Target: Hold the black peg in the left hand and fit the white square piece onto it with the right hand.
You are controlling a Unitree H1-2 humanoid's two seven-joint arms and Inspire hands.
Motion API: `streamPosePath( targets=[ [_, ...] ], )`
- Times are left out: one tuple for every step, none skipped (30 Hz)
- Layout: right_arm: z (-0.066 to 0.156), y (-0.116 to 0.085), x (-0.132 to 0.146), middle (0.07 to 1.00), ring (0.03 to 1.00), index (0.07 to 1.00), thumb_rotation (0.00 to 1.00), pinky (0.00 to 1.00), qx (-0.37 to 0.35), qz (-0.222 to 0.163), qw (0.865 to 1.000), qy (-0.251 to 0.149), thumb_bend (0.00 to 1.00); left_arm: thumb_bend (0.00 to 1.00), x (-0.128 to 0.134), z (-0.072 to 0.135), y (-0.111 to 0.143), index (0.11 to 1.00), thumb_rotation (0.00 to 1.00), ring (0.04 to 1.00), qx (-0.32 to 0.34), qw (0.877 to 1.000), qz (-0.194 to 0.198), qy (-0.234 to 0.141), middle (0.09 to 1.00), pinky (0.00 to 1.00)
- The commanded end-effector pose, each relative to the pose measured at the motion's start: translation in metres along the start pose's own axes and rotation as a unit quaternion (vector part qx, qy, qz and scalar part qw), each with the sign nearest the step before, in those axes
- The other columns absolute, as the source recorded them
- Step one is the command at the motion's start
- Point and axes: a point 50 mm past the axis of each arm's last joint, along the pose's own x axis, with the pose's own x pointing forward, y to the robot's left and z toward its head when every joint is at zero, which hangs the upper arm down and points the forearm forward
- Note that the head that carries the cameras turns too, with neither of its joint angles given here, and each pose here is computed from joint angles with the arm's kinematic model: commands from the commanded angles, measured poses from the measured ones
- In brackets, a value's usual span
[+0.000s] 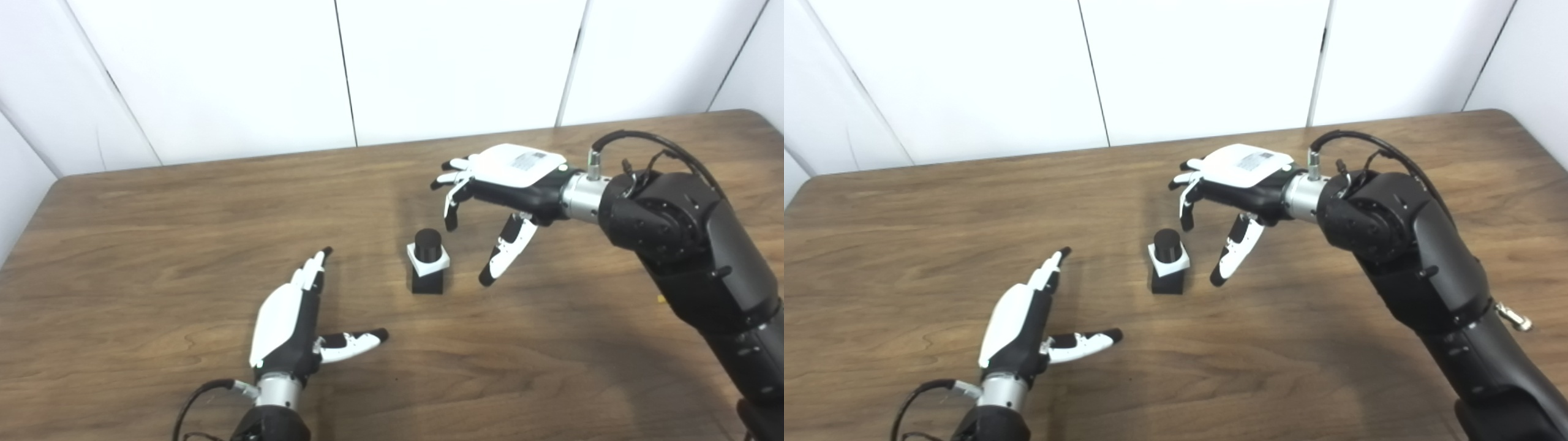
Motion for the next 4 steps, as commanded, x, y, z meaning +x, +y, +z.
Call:
streamPosePath(
  targets=[
    [-0.0008, -0.0218, -0.0106, 0.944, 1.0, 0.699, 0.4, 1.0, 0.0, -0.048, 0.999, 0.004, 0.97, 0.88, -0.0014, 0.0069, 0.013, 0.983, 0.31, 1.0, -0.009, 0.999, 0.036, -0.013, 0.992, 0.89],
    [-0.0035, -0.0216, -0.0124, 0.947, 1.0, 0.712, 0.4, 1.0, 0.007, -0.05, 0.999, 0.009, 0.97, 0.86, -0.0011, 0.0058, 0.0158, 0.981, 0.32, 1.0, -0.012, 0.999, 0.044, -0.013, 0.989, 0.89],
    [-0.0066, -0.0211, -0.0143, 0.951, 1.0, 0.727, 0.41, 1.0, 0.015, -0.052, 0.998, 0.015, 0.96, 0.85, -0.0006, 0.0047, 0.0187, 0.981, 0.33, 1.0, -0.017, 0.998, 0.054, -0.014, 0.989, 0.89],
    [-0.0094, -0.0204, -0.0161, 0.954, 1.0, 0.745, 0.41, 1.0, 0.021, -0.053, 0.998, 0.019, 0.96, 0.84, -0.0002, 0.0036, 0.0215, 0.978, 0.34, 0.996, -0.023, 0.998, 0.062, -0.016, 0.987, 0.89]
  ],
)
